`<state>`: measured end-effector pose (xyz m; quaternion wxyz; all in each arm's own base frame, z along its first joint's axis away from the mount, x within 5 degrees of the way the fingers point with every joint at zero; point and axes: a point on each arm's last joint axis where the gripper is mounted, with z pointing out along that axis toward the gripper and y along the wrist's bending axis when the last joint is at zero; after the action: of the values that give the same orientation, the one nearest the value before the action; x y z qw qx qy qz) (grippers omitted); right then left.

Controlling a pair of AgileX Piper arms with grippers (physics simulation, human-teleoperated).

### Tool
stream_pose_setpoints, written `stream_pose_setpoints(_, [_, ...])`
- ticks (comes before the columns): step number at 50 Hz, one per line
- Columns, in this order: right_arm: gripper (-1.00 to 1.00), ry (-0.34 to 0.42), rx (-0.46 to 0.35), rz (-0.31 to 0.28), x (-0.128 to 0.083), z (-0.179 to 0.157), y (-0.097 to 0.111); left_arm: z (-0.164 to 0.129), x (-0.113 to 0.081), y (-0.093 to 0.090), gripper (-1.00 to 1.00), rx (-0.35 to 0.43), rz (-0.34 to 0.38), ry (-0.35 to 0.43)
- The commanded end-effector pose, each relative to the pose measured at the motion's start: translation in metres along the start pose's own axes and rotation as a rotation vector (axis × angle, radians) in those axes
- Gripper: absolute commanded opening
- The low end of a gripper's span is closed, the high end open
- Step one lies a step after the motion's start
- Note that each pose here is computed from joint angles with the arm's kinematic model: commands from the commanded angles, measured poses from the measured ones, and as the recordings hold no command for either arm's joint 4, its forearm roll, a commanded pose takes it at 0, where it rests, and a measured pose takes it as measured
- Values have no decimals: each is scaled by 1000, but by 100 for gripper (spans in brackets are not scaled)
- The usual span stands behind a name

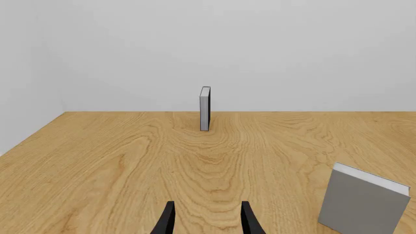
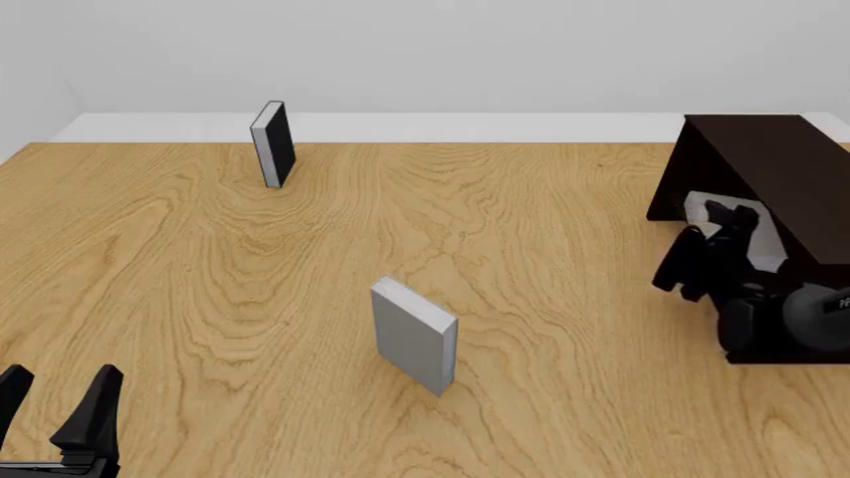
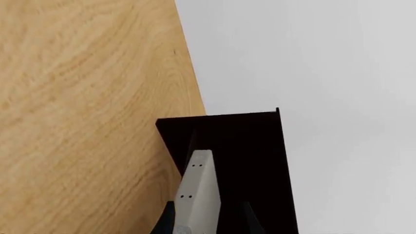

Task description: Pick up the book on the right and place it on the cabinet shelf.

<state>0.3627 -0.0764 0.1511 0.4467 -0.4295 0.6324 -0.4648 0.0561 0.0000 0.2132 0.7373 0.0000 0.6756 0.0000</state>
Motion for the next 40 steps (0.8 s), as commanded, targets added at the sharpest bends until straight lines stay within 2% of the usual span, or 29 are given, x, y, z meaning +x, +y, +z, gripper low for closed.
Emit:
stream_pose_setpoints(1, [100, 25, -2, 2, 10, -3, 2, 0, 0, 0, 100, 0, 0, 0])
stream_pose_setpoints(9, [100, 52, -2, 1, 20, -7, 5, 0, 0, 0, 100, 0, 0, 0])
stream_pose_setpoints(40, [100, 99, -5, 2, 37, -16, 5, 0, 0, 0, 100, 0, 0, 0])
